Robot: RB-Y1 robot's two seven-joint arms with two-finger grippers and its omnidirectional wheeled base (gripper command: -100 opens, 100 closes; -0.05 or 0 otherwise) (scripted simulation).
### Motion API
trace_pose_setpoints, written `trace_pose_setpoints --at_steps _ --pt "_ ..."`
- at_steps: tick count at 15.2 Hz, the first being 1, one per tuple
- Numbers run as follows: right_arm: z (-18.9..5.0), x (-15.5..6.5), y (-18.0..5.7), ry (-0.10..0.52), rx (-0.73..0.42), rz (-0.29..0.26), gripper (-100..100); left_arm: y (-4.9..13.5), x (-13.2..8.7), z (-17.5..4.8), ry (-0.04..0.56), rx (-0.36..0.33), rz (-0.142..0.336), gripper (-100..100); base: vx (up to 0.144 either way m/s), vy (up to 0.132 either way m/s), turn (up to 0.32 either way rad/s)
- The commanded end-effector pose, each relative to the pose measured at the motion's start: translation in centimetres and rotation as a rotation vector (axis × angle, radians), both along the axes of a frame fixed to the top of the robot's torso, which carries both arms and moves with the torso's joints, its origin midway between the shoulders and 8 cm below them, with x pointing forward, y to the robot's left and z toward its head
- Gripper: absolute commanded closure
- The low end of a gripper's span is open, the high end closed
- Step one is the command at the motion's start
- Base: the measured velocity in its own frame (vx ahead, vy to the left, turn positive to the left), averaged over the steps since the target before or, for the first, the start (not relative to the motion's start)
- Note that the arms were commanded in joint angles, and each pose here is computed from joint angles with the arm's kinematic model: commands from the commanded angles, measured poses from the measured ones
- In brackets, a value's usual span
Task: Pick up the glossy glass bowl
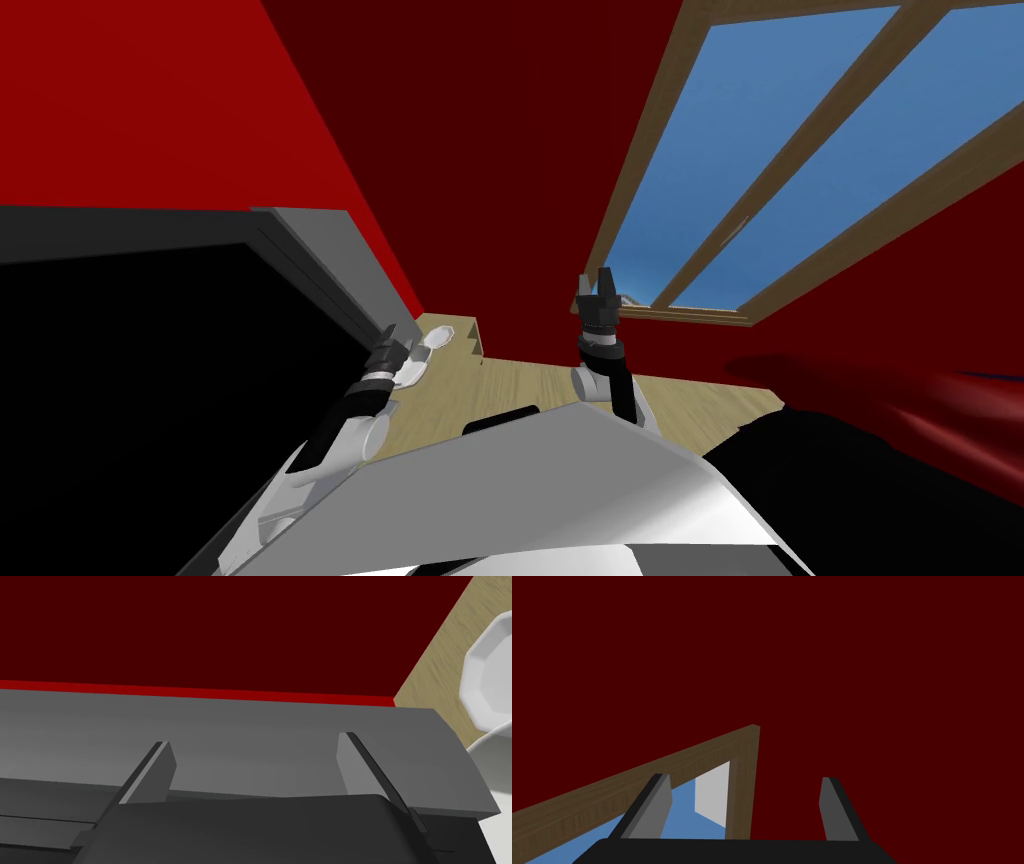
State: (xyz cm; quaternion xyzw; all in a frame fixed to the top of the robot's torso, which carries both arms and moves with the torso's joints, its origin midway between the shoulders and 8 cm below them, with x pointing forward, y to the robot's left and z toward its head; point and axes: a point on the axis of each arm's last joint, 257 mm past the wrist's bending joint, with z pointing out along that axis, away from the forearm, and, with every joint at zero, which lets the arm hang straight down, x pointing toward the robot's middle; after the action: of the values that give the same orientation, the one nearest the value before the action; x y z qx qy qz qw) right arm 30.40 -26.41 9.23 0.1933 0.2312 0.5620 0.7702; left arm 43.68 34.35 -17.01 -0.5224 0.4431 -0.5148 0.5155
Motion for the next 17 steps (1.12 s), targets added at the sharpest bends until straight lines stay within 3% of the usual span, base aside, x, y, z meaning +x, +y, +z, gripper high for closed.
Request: trace_pose_setpoints --at_steps 1,8,9,11,12,14,17 --pt "0.0 0.0 0.0 0.0 0.0 0.0 0 0.3 0.1 -1.7 0.056 -0.025 0.005 -100 0.033 -0.015 0.032" --pt "0.0 0.0 0.0 0.0 0.0 0.0 0 1.4 0.1 -5.3 0.173 -0.082 0.023 -100 0.023 -0.009 0.02" --pt "0.0 0.0 0.0 0.0 0.0 0.0 0 1.9 0.1 -6.6 0.213 -0.111 0.032 -100 0.025 -0.007 0.026" --pt "0.0 0.0 0.0 0.0 0.0 0.0 0 1.9 0.0 -7.1 0.229 -0.112 0.033 -100 0.026 -0.009 0.02" --pt "0.0 0.0 0.0 0.0 0.0 0.0 0 2.4 -0.1 -8.4 0.269 -0.141 0.043 -100 0.026 -0.012 0.026" --pt "0.0 0.0 0.0 0.0 0.0 0.0 0 2.4 -0.2 -8.8 0.285 -0.143 0.044 -100 0.025 -0.009 0.021" --pt "0.0 0.0 0.0 0.0 0.0 0.0 0 3.3 -0.7 -11.6 0.372 -0.203 0.068 -100 0.027 -0.008 0.031"
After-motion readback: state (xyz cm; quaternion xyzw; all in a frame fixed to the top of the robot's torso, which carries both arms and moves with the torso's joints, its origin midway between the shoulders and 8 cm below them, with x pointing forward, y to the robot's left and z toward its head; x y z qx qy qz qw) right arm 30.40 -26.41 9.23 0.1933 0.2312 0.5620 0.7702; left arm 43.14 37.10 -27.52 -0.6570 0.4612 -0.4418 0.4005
